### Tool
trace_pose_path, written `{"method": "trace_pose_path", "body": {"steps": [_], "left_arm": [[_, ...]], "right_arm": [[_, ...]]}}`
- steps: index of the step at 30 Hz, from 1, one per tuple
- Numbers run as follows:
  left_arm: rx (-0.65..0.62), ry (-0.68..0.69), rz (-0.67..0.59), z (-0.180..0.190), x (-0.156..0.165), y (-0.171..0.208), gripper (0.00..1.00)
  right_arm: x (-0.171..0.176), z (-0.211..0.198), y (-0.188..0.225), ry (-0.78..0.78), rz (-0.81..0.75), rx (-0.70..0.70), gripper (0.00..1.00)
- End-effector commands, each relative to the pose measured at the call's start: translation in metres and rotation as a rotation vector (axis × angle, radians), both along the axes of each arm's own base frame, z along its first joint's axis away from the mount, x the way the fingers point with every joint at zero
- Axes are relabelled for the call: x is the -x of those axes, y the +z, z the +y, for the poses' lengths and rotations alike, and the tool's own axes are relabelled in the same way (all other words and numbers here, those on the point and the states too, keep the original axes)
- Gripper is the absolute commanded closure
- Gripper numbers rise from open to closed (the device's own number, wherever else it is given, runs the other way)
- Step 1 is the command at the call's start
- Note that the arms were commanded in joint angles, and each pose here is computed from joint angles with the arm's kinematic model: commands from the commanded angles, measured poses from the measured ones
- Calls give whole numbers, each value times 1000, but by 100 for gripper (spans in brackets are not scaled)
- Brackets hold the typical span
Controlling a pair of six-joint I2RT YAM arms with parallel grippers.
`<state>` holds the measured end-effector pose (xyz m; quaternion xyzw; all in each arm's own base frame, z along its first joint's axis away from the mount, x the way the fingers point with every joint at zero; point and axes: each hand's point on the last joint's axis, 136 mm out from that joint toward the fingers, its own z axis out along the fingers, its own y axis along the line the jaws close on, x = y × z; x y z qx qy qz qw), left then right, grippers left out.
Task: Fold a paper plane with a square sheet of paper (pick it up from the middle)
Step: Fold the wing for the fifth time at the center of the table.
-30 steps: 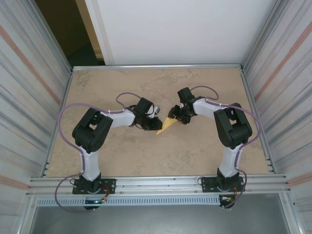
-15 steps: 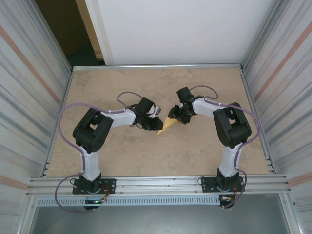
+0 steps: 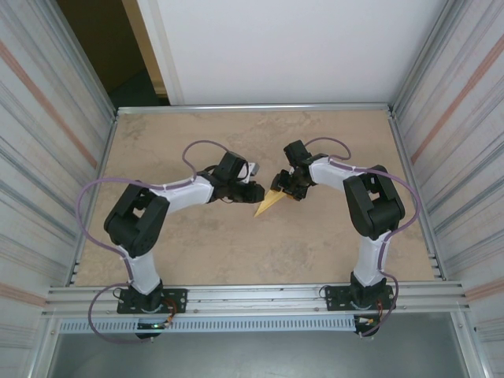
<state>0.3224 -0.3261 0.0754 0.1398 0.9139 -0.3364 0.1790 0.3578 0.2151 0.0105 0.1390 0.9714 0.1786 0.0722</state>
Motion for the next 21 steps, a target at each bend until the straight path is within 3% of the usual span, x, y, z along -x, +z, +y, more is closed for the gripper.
{"method": "trace_pose_path", "body": {"steps": [1,8,21], "left_arm": [[82,-23,-13,-12,6,15,77],[95,-63,68,-25,21,-5,86],[95,-39,117,-26,11,-24,86]], "right_arm": [[54,-28,-98,28,211,181,44],[55,-28,-100,25,220,182,43],[56,-29,-102,26,225,185,44]]}}
